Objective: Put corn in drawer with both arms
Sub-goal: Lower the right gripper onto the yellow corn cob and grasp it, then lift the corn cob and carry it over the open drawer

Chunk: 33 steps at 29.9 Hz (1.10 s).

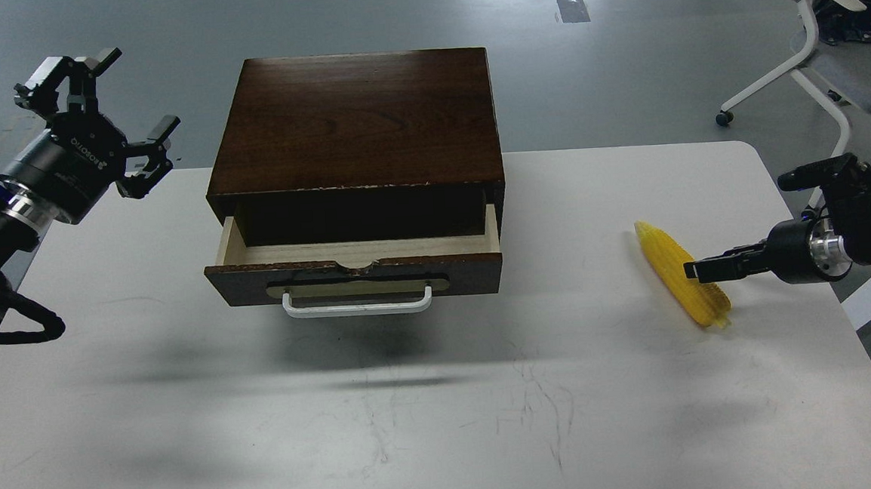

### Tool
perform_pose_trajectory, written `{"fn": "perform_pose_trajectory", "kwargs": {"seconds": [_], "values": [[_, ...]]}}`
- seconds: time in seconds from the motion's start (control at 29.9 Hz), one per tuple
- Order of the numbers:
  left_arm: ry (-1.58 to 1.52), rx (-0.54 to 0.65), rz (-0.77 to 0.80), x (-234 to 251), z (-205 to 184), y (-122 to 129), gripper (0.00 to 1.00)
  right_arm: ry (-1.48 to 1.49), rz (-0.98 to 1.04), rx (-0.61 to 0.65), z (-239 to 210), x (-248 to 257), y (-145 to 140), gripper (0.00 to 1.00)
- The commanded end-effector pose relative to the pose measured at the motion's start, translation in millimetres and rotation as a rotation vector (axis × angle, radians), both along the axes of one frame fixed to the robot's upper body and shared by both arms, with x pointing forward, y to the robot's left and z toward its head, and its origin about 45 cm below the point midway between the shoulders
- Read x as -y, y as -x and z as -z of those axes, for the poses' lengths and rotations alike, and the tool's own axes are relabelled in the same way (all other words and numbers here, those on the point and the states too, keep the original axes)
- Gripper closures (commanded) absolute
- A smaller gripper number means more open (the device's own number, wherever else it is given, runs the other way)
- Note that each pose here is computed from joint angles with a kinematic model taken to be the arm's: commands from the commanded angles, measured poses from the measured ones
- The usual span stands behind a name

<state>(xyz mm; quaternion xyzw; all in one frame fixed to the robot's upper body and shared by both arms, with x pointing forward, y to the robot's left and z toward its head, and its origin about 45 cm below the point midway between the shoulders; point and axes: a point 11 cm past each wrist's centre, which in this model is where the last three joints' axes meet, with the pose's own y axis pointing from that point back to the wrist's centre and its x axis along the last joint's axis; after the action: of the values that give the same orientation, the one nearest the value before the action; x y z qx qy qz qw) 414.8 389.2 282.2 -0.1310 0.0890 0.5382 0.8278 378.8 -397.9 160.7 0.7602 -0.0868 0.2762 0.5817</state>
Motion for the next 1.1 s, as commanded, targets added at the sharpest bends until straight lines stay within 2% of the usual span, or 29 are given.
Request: {"fn": "perform_pose_trajectory", "kwargs": {"seconds": [0.0, 0.2, 0.3, 0.33, 0.37, 0.4, 0.5, 0.67, 0.77, 0.87, 1.0, 1.07], "values": [[0.002, 0.003, -0.001, -0.2, -1.0, -0.3, 0.01, -0.009, -0.024, -0.002, 4.4, -10.9, -0.8, 0.06], [0.002, 0.004, -0.001, -0.5, -1.8, -0.3, 0.01, -0.004, -0.043, -0.016, 9.6, -17.6, 0.3, 0.12], [0.003, 0.005, 0.0, 0.0, -1.9, -0.2, 0.01, 0.027, -0.052, -0.048, 16.6, -11.0, 8.7, 0.35], [0.003, 0.005, 0.0, 0.0, -1.9, -0.2, 0.01, 0.034, -0.052, -0.053, 17.5, -9.0, 10.2, 0.48], [0.003, 0.006, 0.0, 0.2, -2.5, -0.6, 0.01, 0.034, -0.052, -0.055, 17.6, -8.4, 10.8, 0.55], [0.003, 0.005, 0.0, 0.0, -1.9, -0.3, 0.01, 0.038, -0.05, -0.059, 17.9, -6.4, 12.4, 0.72], [0.003, 0.006, 0.002, 0.7, -2.6, -0.5, 0.01, 0.036, -0.051, -0.063, 18.3, -6.3, 13.9, 0.98], [0.004, 0.004, 0.002, 1.1, -1.6, -0.3, 0.01, 0.024, -0.069, -0.049, 11.1, -15.3, 8.0, 1.0], [0.004, 0.006, 0.003, 1.2, -2.7, -0.4, 0.01, 0.011, -0.099, -0.003, -10.3, -28.8, -7.6, 1.0], [0.004, 0.008, 0.0, -0.3, -3.7, -0.4, 0.02, -0.006, -0.146, 0.064, -43.8, -49.3, -27.8, 1.0], [0.008, 0.014, -0.002, -0.7, -5.9, -1.0, 0.01, 0.011, -0.258, 0.213, -126.8, -90.4, -63.4, 1.0], [0.008, 0.014, -0.002, -0.7, -5.9, -1.0, 0.01, 0.02, -0.307, 0.258, -153.1, -111.0, -71.8, 1.0]]}}
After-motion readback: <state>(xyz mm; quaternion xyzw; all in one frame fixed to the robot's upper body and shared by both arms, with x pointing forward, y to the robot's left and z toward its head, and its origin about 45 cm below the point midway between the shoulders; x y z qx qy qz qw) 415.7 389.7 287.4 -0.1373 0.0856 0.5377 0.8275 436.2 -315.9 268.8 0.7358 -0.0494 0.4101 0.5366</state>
